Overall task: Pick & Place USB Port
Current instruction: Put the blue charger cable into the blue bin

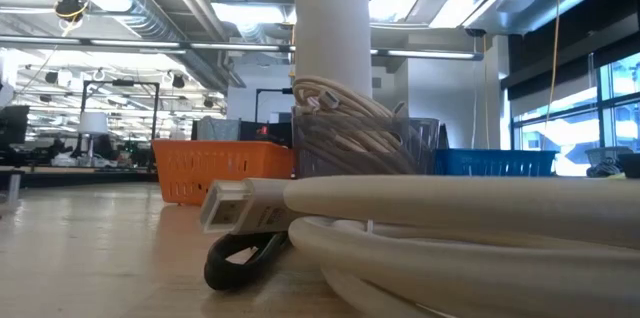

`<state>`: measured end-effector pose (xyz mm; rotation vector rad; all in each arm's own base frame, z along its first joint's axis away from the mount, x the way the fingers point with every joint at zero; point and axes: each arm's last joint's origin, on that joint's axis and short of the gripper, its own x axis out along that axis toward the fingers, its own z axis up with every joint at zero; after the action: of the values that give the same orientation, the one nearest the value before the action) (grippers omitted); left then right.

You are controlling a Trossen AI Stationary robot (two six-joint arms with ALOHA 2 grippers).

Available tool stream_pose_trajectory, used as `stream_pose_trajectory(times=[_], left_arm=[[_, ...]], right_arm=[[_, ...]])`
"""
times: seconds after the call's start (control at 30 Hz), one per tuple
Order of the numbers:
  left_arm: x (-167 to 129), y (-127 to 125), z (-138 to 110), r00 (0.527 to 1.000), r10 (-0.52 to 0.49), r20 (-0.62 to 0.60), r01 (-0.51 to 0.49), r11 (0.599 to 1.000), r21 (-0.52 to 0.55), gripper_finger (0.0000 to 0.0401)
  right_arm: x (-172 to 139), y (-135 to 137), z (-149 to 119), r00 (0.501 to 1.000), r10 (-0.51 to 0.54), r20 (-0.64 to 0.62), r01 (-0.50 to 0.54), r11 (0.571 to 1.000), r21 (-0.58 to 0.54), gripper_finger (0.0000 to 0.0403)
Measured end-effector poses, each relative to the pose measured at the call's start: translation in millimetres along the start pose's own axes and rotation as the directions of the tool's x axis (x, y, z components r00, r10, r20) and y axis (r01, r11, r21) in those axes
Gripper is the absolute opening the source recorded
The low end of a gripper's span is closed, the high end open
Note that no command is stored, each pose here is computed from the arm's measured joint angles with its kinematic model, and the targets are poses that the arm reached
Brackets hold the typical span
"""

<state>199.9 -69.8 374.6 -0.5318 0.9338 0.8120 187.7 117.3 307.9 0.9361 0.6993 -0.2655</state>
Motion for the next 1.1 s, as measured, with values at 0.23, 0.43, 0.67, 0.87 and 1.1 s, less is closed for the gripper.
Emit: stream_pose_trajectory(times=[0.23, 0.43, 0.67, 0.87, 1.1], left_arm=[[21.3, 42.1, -27.9, 0.998, -0.065, -0.021, 0.062, 0.991, -0.119, 0.0159], [35.0, 73.3, -39.7, 0.999, -0.054, -0.001, 0.053, 0.985, -0.162, 0.0161], [46.6, 99.0, -44.3, 0.999, -0.02, 0.033, 0.027, 0.976, -0.218, 0.0158], [49.9, 106.2, -43.2, 0.999, -0.005, 0.035, 0.011, 0.987, -0.161, 0.0157], [52.2, 108.9, -38.9, 0.999, 0.021, 0.04, -0.018, 0.996, -0.084, 0.0157]], right_arm=[[35.5, 13.4, -21.2, 0.993, -0.047, -0.113, 0.056, 0.995, 0.083, 0.007], [66.4, 22.1, -34.6, 0.978, -0.127, -0.165, 0.157, 0.971, 0.183, 0.0051], [101.0, 20.7, -52.7, 0.897, -0.34, -0.282, 0.402, 0.893, 0.201, 0.0042], [129.5, 13.2, -70.6, 0.815, -0.397, -0.422, 0.511, 0.836, 0.2, 0.0064], [152.0, 7.0, -74.1, 0.802, -0.414, -0.431, 0.536, 0.818, 0.21, 0.0158]])
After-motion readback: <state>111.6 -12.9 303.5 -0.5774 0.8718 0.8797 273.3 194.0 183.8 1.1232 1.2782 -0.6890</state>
